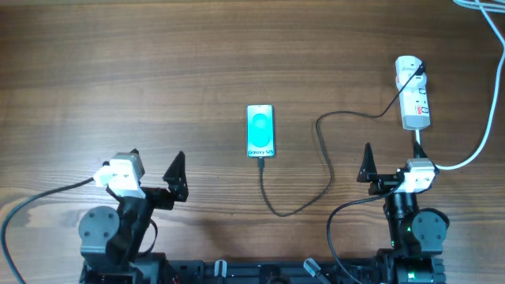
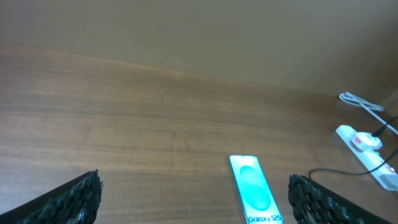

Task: Plug charger to phone and switch on socket

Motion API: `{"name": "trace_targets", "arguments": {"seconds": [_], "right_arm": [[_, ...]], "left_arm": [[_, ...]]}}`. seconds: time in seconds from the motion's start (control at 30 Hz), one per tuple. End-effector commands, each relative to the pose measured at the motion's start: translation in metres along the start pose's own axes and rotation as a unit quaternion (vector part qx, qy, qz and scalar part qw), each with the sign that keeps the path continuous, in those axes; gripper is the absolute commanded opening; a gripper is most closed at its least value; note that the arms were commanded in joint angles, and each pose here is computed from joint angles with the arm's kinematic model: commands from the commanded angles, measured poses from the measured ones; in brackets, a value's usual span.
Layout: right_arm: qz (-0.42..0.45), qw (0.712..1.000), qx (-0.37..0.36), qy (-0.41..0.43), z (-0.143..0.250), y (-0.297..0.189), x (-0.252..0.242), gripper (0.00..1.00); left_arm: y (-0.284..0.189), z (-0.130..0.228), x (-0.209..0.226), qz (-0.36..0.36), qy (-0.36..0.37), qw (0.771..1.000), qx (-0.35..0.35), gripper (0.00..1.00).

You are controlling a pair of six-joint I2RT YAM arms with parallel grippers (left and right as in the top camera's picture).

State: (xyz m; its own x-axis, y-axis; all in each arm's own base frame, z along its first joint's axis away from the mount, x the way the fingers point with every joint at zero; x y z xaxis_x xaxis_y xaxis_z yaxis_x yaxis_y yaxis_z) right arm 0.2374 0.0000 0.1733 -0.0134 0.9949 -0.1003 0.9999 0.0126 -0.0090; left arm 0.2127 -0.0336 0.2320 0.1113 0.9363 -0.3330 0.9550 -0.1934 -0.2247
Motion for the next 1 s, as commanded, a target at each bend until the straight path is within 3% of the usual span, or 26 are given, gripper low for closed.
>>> {"name": "trace_targets", "arguments": {"seconds": [0.0, 0.43, 0.73, 0.97], "right_arm": [[0.004, 1.0, -0.006, -0.007, -0.002, -0.001, -0.001, 1.0], [0.004, 1.0, -0.006, -0.007, -0.002, -0.001, -0.001, 1.0], [0.004, 1.0, -0.006, -0.006, -0.002, -0.001, -0.001, 1.0], [0.004, 1.0, -0.006, -0.007, -0.002, -0.001, -0.001, 1.0]], "left_arm": [[0.005, 0.007, 0.007, 0.003, -0.004, 1.0, -0.028, 1.0], [0.015, 0.004, 0.012, 0.05, -0.044, 0.985, -0.159, 1.0], [0.022, 0.014, 0.018, 0.052, -0.042, 0.982, -0.177, 1.0], [0.024, 0.017, 0.033, 0.008, -0.048, 0.983, -0.175, 1.0]]}}
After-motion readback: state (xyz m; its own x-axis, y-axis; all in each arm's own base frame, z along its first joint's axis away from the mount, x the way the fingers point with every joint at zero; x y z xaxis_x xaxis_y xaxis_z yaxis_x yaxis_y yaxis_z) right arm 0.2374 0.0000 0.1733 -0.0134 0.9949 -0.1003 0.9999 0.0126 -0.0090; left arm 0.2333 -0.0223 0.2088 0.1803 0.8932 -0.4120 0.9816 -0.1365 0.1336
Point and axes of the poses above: each gripper's point midway between its finger pads, its own y axis out along the fingers, its own x axis along the line the jaws close on, z = x × y, the point moved 1 cm from there along -y, back along the fingers, and after that the axes turned 5 degrees about -y, right-handed, at the moved point
